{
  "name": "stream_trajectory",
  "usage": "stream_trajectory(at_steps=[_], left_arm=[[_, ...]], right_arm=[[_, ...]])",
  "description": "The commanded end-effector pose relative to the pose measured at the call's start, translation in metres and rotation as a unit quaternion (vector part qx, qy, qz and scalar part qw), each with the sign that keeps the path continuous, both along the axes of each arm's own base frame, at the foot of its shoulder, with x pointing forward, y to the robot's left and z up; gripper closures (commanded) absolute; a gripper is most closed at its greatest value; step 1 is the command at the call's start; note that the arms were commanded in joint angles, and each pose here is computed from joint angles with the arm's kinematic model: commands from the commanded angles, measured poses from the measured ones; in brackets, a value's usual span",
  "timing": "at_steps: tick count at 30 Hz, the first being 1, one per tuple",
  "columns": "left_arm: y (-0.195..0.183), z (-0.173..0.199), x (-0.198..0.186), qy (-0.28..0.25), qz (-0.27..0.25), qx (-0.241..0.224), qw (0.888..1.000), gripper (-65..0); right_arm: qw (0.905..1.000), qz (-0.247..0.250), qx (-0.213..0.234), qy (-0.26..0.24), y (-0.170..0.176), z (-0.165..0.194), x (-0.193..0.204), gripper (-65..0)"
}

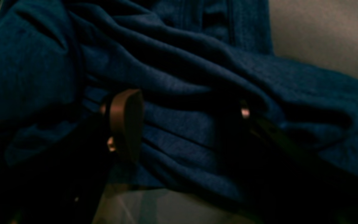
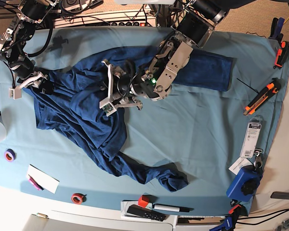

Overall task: Layout the t-shirt on the table in an organized manner, then fold the t-shirt properly
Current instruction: 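Lower the fabric onto the shirt, open the left gripper and withdraw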

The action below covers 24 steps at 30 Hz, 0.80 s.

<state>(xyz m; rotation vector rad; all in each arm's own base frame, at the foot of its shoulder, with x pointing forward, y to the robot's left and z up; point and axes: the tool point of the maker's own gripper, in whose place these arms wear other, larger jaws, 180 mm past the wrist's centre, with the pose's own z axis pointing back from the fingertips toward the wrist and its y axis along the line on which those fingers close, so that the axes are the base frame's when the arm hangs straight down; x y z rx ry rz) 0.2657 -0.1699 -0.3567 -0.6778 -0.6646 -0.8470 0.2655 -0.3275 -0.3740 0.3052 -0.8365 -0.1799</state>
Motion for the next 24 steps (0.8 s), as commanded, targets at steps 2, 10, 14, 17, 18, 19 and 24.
stream_trajectory(at_steps=[2, 10, 14, 17, 18, 19, 24], left_arm=[[-0.01, 0.02, 0.008, -0.019, 0.001, -0.027, 0.999, -0.8], [-0.007, 0.03, 0.021, -0.058, -0.027, -0.011, 0.998, 0.0], [0.006, 0.04, 0.044, -0.085, -0.027, 0.017, 0.996, 0.0], [0.019, 0.046, 0.061, -0.108, -0.023, 0.034, 0.993, 0.0], [0.024, 0.048, 0.069, -0.118, -0.021, 0.043, 0.992, 0.0], [0.031, 0.05, 0.076, -0.128, -0.016, 0.054, 0.99, 0.0], [0.069, 0.063, 0.117, -0.172, 0.021, 0.103, 0.979, 0.0]], right_arm=[[0.9998, -0.001, -0.009, -0.02, -0.007, 0.013, 0.007, -37.0], [0.9998, -0.001, -0.01, -0.019, -0.006, 0.013, 0.007, -37.0], [0.9998, 0.0, -0.01, -0.017, -0.006, 0.012, 0.006, -37.0], [0.9998, 0.0, -0.01, -0.017, -0.006, 0.012, 0.006, -37.0], [0.9998, 0.0, -0.01, -0.017, -0.006, 0.012, 0.007, -37.0], [0.9998, 0.0, -0.01, -0.017, -0.006, 0.012, 0.007, -37.0], [0.9998, 0.0, -0.01, -0.017, -0.006, 0.012, 0.007, -37.0]])
